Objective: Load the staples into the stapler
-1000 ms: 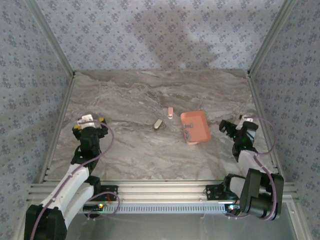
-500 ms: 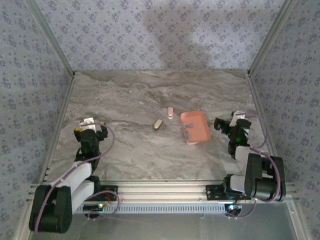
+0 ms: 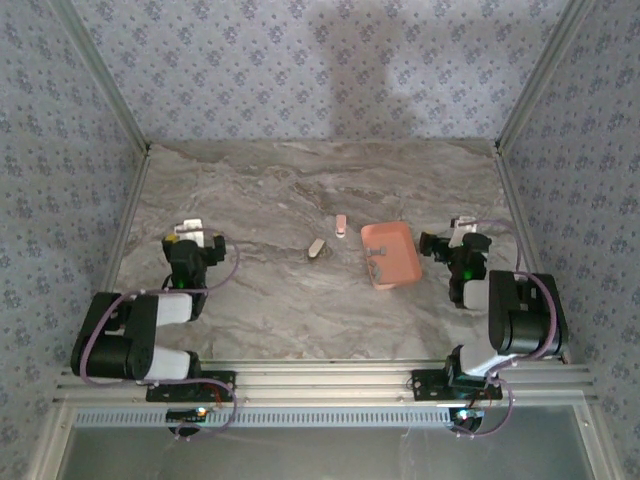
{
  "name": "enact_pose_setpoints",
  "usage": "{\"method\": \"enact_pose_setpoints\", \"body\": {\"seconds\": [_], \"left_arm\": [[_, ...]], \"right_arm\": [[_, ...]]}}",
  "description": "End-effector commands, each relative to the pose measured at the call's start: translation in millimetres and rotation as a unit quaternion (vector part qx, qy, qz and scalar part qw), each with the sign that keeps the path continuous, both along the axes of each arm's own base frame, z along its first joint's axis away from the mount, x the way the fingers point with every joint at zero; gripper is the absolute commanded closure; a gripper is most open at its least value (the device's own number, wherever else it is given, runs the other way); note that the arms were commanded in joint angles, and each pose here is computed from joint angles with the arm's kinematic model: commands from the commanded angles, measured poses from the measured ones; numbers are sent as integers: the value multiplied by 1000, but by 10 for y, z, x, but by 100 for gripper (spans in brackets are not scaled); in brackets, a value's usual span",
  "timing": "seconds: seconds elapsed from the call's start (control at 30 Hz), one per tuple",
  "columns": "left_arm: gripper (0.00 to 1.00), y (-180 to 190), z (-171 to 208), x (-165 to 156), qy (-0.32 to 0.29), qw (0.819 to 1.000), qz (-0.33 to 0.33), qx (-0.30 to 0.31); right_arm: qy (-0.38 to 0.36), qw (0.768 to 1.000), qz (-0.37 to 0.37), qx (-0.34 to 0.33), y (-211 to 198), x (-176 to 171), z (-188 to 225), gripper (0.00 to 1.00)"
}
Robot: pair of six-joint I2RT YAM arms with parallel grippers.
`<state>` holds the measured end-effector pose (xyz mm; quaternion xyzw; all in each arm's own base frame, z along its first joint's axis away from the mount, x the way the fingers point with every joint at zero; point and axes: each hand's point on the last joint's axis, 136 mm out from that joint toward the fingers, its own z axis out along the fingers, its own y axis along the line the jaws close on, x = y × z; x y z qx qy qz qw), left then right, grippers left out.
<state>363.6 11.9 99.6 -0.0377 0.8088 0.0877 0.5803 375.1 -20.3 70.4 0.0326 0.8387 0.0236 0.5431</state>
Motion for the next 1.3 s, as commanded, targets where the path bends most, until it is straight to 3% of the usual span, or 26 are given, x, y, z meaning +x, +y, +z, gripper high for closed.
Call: {"method": "enact_pose_setpoints", "body": {"seconds": [0.0, 0.13, 0.33, 1.27], "left_arm": [[2, -57, 92, 131, -32, 999, -21, 5], [2, -43, -37, 210, -9, 1000, -25, -2], [2, 171, -87, 299, 17, 998, -2, -59], [2, 150, -98, 310, 23, 999, -3, -49]], "right_arm": [[-30, 999, 0, -21, -18, 119, 168, 0], [-29, 999, 3, -23, -2, 125, 164, 0], [-20, 999, 20, -29, 69, 157, 148, 0], [-19, 999, 25, -24, 74, 157, 143, 0]]}}
